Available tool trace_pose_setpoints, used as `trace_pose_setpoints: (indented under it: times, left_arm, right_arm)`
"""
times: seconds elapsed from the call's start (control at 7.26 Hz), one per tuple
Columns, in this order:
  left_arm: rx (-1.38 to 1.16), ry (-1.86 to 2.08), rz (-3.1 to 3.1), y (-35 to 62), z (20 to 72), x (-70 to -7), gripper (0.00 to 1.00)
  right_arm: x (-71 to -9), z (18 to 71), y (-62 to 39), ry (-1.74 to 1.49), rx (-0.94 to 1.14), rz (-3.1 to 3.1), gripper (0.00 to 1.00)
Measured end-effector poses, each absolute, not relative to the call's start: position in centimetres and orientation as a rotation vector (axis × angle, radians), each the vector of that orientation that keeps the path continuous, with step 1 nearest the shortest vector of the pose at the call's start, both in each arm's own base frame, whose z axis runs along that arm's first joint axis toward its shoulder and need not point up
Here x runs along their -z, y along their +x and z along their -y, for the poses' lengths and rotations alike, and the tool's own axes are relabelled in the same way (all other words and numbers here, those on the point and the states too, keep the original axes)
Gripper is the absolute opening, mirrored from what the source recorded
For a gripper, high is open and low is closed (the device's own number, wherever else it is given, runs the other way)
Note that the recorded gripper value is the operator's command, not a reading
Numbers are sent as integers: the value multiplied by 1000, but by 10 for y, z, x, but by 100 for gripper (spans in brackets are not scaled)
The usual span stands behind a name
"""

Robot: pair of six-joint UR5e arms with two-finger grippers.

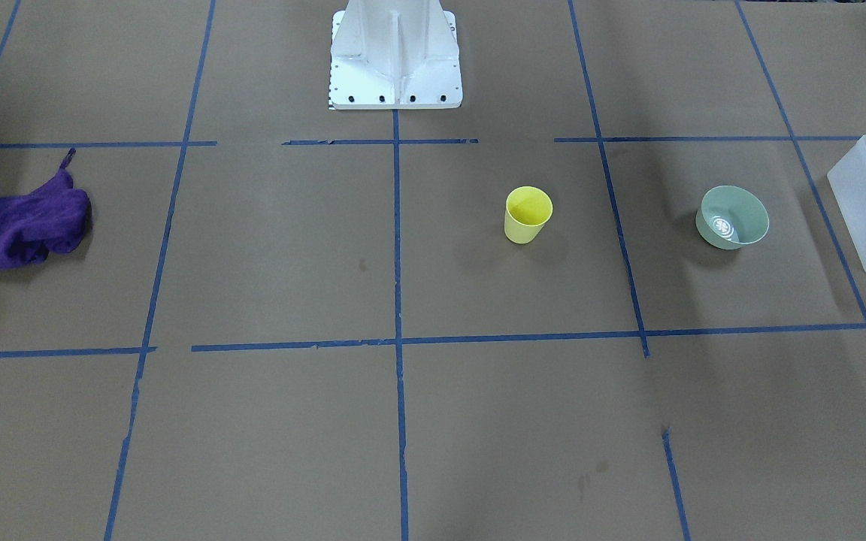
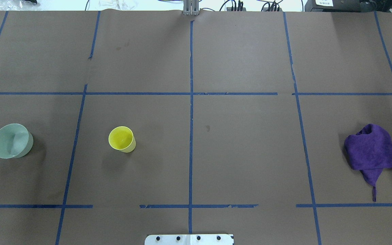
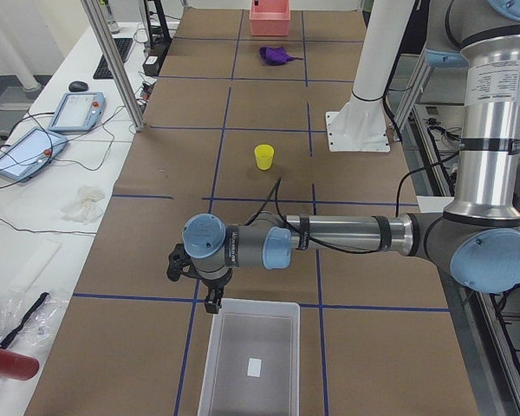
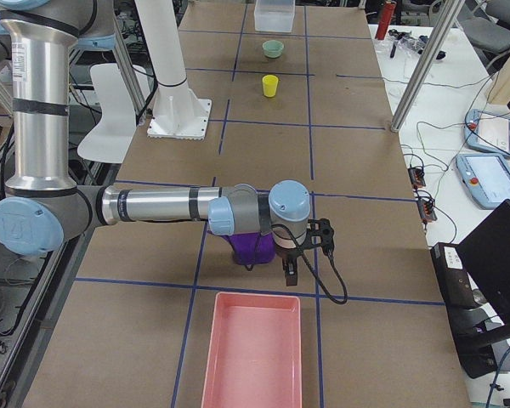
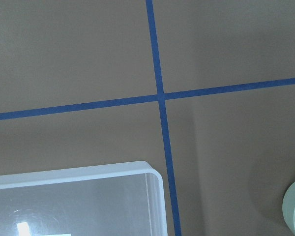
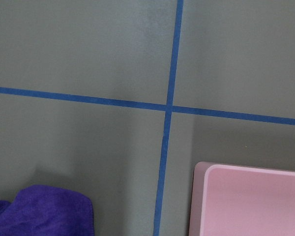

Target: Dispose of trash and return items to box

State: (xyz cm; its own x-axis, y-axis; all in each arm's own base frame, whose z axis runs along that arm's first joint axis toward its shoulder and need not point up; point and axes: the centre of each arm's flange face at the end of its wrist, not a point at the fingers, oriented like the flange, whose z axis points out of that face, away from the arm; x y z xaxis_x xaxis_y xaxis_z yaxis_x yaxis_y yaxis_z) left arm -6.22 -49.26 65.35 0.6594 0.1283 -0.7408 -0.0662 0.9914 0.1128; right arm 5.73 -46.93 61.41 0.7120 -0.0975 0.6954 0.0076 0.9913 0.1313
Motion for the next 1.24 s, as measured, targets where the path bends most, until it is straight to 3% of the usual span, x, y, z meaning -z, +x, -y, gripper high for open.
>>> trace_pose_setpoints:
  times: [0.28,0.69,1.24]
  left_arm:
    - [-103,99,-843,-62,498,-638,100]
    - [65,179,-873,-40,500,-514,100]
    - [173,197,-987,159,465,-403,100]
  right_arm:
    - [-612,470,55,124,61,795,100]
    - [-588,478,54,171,83,793,100]
    - [-574,487,47,196,107,794,100]
